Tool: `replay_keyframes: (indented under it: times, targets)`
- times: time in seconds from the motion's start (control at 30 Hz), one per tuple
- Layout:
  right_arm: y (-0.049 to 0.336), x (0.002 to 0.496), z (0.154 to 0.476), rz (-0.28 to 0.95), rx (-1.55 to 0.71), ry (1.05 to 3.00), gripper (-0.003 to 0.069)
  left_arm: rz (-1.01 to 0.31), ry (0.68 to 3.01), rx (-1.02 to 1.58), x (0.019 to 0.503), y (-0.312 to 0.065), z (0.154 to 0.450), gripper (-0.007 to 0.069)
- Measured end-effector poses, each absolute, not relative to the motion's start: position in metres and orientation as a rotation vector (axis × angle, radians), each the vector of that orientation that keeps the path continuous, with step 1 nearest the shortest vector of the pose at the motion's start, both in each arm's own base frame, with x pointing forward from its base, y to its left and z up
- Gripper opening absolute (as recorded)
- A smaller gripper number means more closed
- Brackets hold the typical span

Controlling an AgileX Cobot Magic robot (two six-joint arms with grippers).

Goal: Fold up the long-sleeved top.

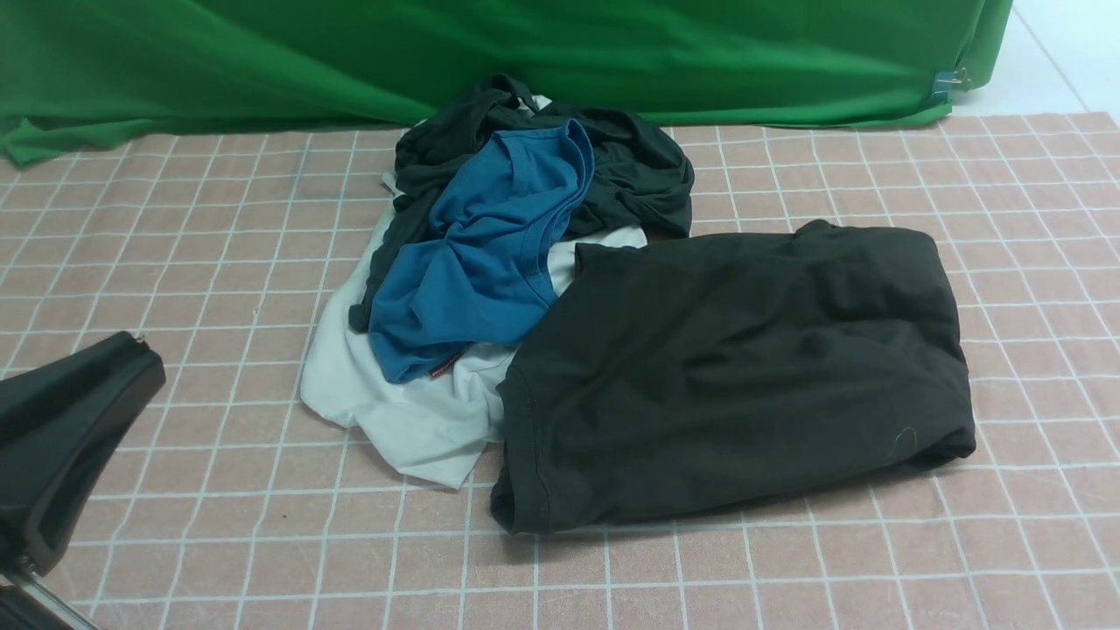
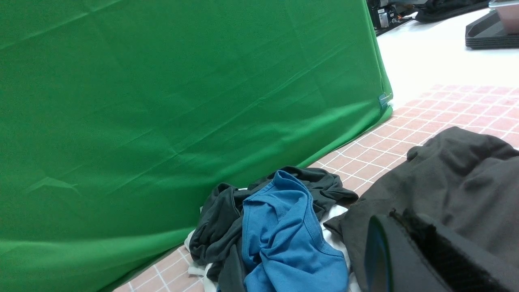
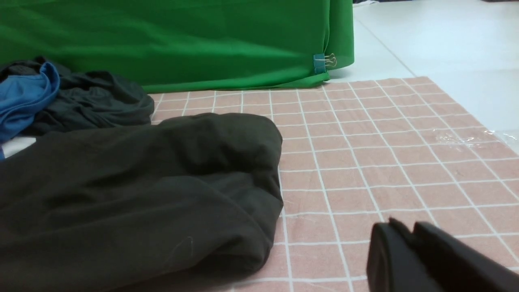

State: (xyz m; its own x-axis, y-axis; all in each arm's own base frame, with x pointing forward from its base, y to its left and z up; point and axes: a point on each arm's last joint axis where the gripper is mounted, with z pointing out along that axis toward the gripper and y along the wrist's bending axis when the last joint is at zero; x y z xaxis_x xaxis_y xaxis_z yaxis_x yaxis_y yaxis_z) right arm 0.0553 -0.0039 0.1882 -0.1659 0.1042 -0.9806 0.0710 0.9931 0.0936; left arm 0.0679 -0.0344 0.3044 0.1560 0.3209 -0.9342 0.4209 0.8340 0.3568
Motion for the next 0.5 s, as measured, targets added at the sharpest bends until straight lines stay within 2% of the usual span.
replay_keyframes:
  times: [0.5]
  targets:
    - [-0.0039, 0.0553, 0.1882, 0.029, 0.131, 1.739, 0.0141, -0.079, 1.442, 0.636, 0.0679, -0.0344, 0.3044, 0.0020]
